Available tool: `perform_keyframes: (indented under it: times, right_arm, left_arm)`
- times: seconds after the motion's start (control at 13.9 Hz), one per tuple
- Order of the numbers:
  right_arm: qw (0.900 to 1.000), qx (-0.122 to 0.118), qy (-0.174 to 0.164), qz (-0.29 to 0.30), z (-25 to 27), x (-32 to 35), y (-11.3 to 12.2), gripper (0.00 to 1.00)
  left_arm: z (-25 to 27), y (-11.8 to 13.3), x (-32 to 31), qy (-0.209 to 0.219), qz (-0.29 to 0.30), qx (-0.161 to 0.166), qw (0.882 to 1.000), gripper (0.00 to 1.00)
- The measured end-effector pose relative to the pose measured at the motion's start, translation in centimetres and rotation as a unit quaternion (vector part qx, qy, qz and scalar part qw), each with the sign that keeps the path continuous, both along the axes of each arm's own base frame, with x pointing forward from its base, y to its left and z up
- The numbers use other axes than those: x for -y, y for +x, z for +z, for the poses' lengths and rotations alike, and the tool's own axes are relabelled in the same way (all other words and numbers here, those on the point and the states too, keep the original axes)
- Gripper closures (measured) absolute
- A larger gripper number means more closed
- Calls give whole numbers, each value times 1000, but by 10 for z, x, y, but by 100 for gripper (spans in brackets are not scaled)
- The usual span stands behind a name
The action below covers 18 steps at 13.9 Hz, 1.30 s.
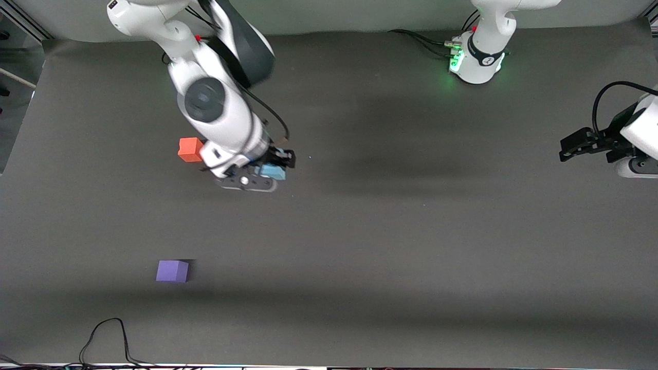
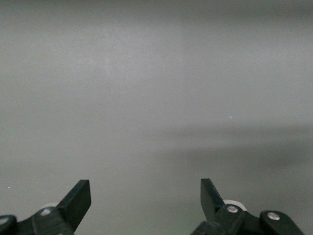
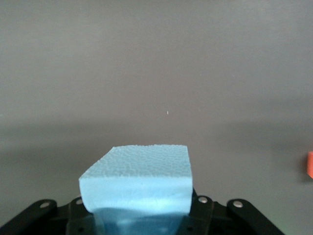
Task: Place blue block between orange and purple blocks
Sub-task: 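Carry the blue block with the right gripper between orange and purple blocks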
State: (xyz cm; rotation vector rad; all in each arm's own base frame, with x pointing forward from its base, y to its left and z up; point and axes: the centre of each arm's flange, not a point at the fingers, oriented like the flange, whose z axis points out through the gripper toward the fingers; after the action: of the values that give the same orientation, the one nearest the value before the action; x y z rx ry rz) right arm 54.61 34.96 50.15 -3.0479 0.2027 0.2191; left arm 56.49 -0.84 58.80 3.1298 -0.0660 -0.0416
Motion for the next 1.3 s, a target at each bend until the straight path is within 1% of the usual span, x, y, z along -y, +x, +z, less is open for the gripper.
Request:
perform_keyframes:
  times: [0.07, 0.22, 0.36, 0.58, 0.72, 0.94, 1.01, 1.15, 1.3]
  right_arm:
    - [1000, -5, 3, 6, 27, 11, 3, 46]
    - [999, -19, 1, 28, 53, 39, 9, 46]
    - [998, -26, -1, 56, 53, 78, 22, 46]
    - [997, -25, -9, 73, 47, 174, 41, 46]
    - [996, -23, -14, 85, 51, 248, 42, 46]
    - [995, -23, 0, 94, 53, 344, 32, 46]
    - [995, -25, 3, 91, 51, 365, 29, 46]
    - [996, -26, 6, 83, 42, 383, 26, 46]
    - [997, -15, 4, 79, 16, 384, 30, 46]
  left_arm:
    - [0, 0, 0, 0, 0, 0, 1000, 0]
    - [0, 0, 0, 0, 0, 0, 1000, 0]
    - [-1, 0, 0, 0, 0, 0, 1000, 0]
    - [-1, 1, 0, 0, -1, 1, 1000, 0]
    - [-1, 1, 0, 0, -1, 1, 1000, 0]
    - [-1, 1, 0, 0, 0, 1, 1000, 0]
    - [-1, 1, 0, 0, 0, 1, 1000, 0]
    - [-1, 1, -1, 4, -1, 1, 1000, 0]
    - [-1, 1, -2, 10, -1, 1, 1000, 0]
